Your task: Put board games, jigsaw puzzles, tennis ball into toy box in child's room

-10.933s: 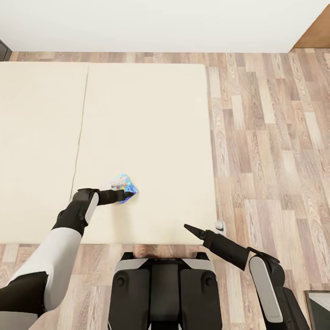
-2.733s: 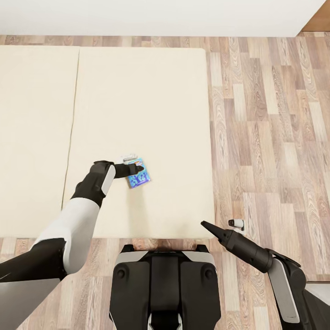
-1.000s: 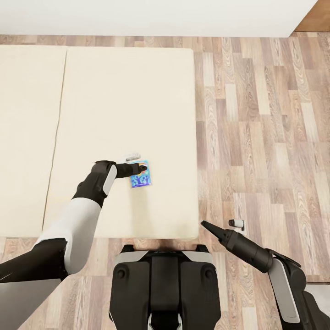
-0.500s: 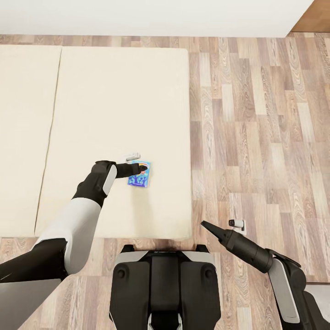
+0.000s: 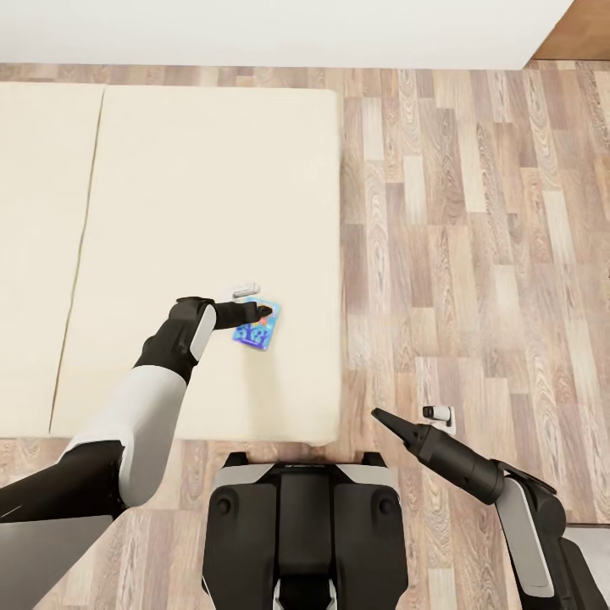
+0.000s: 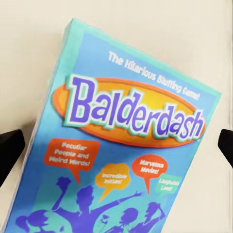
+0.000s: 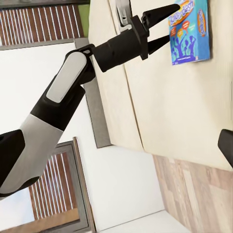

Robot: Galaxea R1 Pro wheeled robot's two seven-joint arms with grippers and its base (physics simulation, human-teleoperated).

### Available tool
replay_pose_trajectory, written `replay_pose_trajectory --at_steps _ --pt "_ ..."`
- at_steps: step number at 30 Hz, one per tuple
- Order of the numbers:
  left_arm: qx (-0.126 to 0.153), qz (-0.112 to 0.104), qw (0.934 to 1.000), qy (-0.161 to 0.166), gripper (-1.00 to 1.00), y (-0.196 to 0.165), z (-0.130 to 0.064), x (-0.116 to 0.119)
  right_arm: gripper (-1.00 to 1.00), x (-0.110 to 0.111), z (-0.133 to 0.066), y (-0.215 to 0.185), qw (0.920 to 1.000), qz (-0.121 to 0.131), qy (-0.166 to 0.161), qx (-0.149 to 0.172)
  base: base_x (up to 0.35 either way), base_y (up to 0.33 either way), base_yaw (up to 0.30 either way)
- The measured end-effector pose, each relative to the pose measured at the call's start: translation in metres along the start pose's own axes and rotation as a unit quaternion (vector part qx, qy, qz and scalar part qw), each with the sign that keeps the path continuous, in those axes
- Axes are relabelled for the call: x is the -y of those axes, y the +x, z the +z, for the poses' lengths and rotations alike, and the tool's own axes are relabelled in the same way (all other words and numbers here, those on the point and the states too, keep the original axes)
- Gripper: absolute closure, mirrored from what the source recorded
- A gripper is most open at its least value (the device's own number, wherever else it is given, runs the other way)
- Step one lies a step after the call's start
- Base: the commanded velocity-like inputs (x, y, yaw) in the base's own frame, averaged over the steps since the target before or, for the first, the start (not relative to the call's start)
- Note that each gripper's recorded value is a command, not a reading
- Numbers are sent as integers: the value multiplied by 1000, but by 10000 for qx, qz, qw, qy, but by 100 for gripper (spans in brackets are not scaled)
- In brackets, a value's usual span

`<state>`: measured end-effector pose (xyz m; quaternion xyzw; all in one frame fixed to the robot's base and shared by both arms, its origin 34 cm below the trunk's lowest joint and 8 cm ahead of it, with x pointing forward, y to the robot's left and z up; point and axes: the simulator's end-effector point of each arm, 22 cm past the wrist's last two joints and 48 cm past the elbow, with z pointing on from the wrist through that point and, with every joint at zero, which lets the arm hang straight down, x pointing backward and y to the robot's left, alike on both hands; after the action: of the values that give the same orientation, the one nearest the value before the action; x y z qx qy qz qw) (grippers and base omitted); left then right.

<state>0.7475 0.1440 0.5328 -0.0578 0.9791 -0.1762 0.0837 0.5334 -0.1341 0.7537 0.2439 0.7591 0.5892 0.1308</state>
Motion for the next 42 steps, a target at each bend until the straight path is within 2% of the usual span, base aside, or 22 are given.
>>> replay_pose_trajectory --at_steps 7,42 --pt "4 2 10000 -1 -100 0 0 0 -100 0 0 0 10000 1 -2 -1 0 -175 0" --pt "-3 -1 10000 5 -100 0 0 0 -100 1 0 0 10000 9 14 -7 0 -31 0"
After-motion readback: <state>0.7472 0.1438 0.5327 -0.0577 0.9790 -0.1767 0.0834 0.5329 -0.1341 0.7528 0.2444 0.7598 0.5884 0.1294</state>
